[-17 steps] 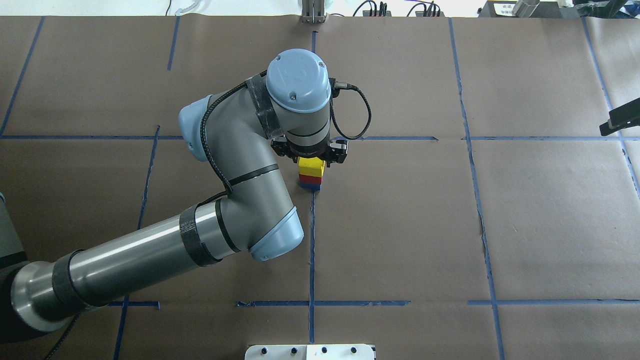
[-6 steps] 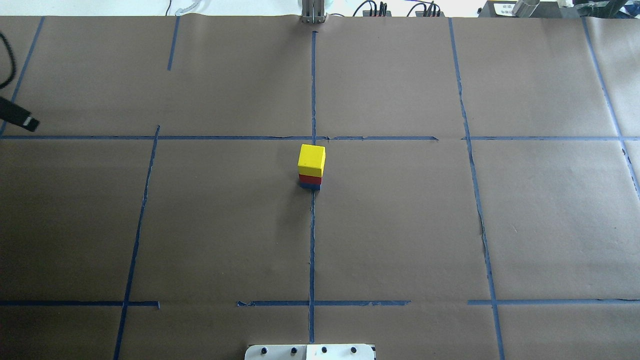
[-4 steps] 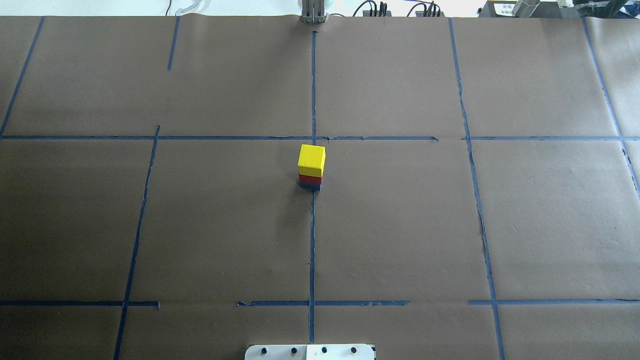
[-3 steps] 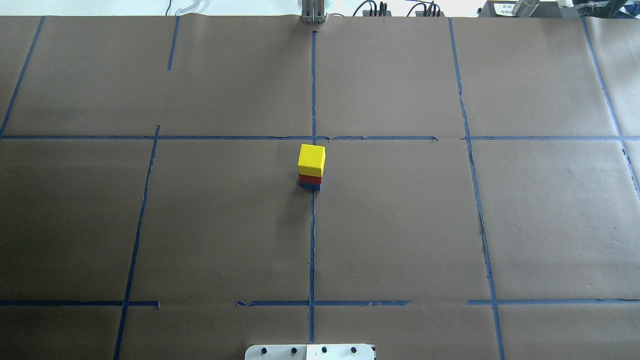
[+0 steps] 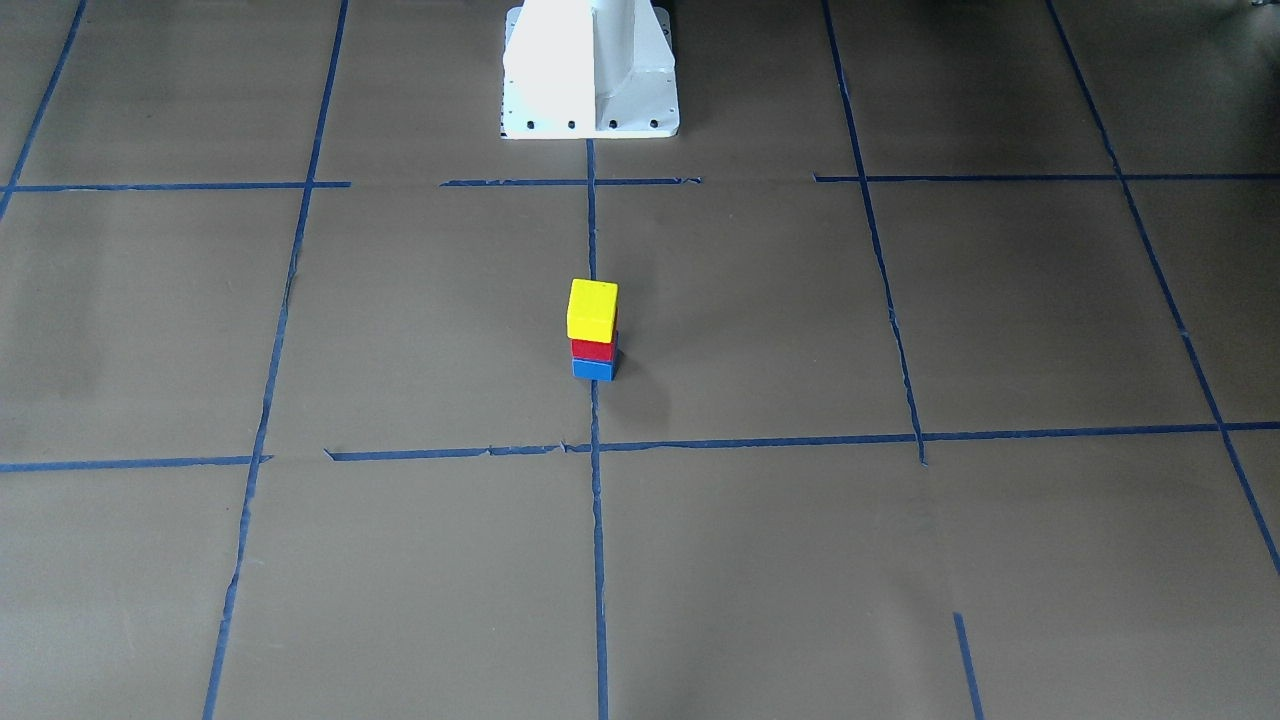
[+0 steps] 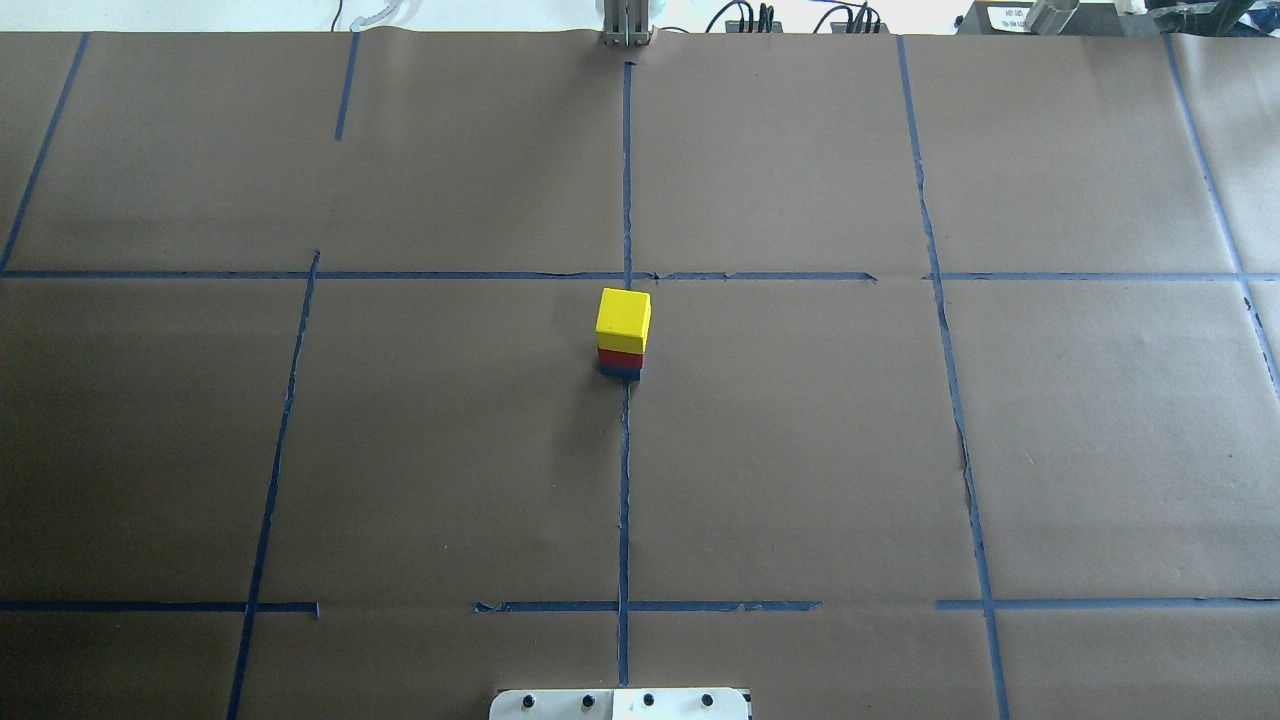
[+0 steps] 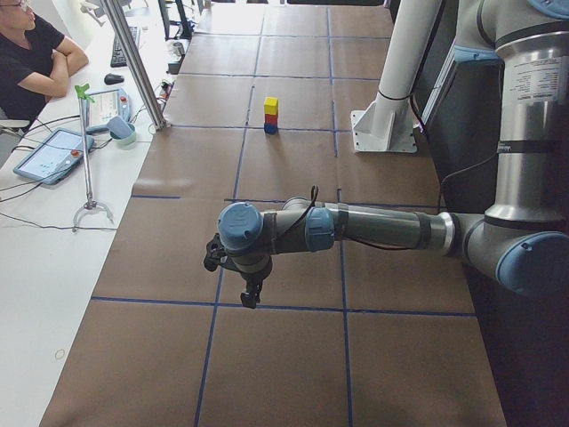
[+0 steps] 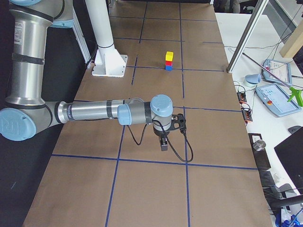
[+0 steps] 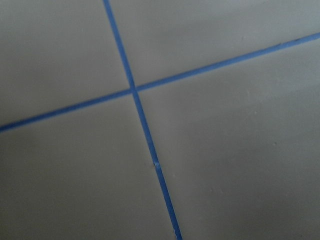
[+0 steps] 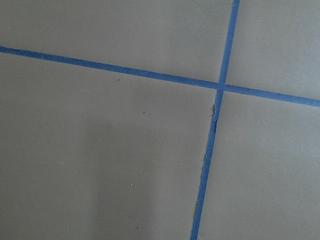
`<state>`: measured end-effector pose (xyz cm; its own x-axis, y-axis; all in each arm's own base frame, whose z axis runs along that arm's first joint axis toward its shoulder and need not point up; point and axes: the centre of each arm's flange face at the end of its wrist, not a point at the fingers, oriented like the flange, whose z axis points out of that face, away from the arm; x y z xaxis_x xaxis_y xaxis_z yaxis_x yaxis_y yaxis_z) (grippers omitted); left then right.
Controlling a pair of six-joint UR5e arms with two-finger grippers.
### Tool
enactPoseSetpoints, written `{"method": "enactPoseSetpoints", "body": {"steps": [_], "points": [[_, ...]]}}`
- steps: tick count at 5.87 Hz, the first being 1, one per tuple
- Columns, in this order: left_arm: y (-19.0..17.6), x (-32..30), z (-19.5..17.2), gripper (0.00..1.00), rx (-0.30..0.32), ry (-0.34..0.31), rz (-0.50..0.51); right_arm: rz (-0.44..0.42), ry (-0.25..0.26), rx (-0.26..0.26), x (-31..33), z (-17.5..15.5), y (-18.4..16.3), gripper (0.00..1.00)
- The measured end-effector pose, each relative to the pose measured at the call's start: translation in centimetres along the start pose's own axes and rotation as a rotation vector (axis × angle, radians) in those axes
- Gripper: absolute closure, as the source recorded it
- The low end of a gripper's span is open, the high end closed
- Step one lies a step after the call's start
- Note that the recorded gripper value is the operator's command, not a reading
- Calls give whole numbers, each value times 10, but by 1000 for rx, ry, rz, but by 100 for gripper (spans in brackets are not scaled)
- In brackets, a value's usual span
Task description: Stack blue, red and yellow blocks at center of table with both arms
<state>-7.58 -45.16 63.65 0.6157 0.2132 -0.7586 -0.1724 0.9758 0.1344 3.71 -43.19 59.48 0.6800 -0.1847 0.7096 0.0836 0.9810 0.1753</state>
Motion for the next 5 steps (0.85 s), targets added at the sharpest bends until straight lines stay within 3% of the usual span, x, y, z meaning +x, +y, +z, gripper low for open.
{"method": "enactPoseSetpoints", "body": {"steps": [5], "points": [[3, -8, 9, 0, -19, 3, -72, 26, 2, -33, 21, 20, -12, 0]]}}
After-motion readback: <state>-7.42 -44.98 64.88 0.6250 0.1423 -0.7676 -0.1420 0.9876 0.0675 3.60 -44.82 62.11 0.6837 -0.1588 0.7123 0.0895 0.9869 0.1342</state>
